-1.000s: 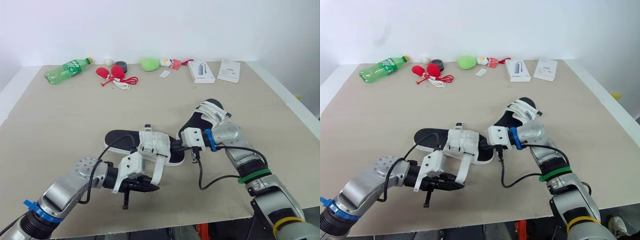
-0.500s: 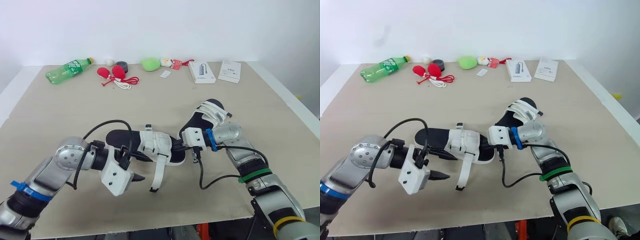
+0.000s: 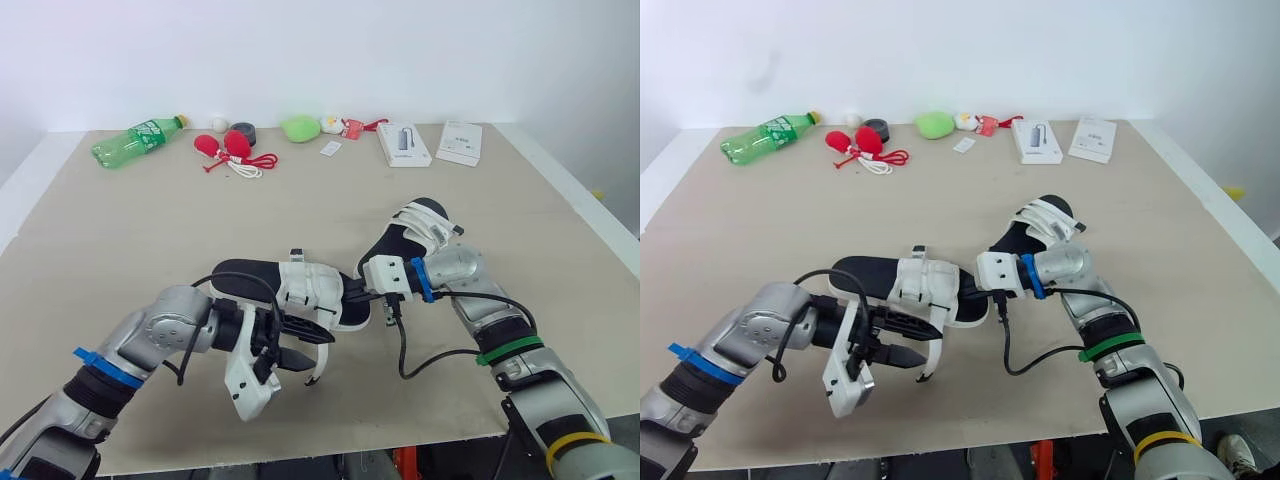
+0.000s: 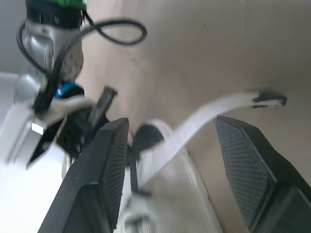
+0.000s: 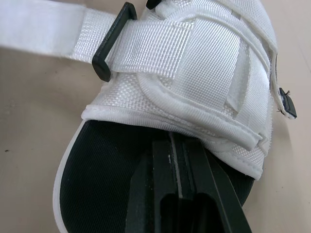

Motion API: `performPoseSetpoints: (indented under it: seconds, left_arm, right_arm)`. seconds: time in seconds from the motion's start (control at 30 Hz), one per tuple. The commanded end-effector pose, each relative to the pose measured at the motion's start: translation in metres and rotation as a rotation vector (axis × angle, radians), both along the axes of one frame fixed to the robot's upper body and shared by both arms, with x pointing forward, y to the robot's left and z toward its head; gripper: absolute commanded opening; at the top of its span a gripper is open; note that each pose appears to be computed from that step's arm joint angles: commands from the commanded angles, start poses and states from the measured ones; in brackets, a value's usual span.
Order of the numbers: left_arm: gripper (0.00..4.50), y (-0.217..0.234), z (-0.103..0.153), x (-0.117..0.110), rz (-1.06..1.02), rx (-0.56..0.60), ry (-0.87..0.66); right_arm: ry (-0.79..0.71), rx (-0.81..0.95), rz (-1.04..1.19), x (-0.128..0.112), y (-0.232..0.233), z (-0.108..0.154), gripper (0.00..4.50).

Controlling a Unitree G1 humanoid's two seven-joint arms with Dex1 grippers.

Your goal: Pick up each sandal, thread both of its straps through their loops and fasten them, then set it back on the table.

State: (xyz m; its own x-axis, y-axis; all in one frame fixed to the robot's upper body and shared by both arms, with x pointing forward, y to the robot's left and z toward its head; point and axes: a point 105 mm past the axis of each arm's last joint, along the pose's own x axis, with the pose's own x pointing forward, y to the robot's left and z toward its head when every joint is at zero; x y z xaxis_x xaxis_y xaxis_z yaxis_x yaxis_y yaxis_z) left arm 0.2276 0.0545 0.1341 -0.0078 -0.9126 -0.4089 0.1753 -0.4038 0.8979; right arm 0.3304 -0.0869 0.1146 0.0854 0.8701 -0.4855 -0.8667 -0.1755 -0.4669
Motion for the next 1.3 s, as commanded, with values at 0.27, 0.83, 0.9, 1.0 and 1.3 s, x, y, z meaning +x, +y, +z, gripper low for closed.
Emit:
performPoseSetpoints:
  seconds: [0.27,0.83,0.9,1.0,1.3]
  left_arm:
    - [0.25,-0.012,0.009,-0.004,-0.039,-0.04,0.031]
    - [0.04,0.025,0.016,0.026,0.121,-0.051,0.018]
    - [0.04,0.031,0.016,0.031,0.134,-0.045,-0.006]
    - [0.55,0.035,0.014,0.031,0.111,-0.02,-0.055]
    - [2.74,0.017,0.0,0.014,-0.027,-0.006,-0.137]
  right_arm:
    - [0.094,-0.12,-0.036,-0.007,-0.017,-0.033,0.0]
    - [0.093,-0.12,-0.04,-0.004,-0.016,-0.032,0.0]
    - [0.093,-0.119,-0.039,-0.004,-0.016,-0.032,0.0]
    - [0.092,-0.12,-0.04,-0.004,-0.015,-0.032,0.0]
    - [0.089,-0.117,-0.044,-0.003,-0.015,-0.032,0.0]
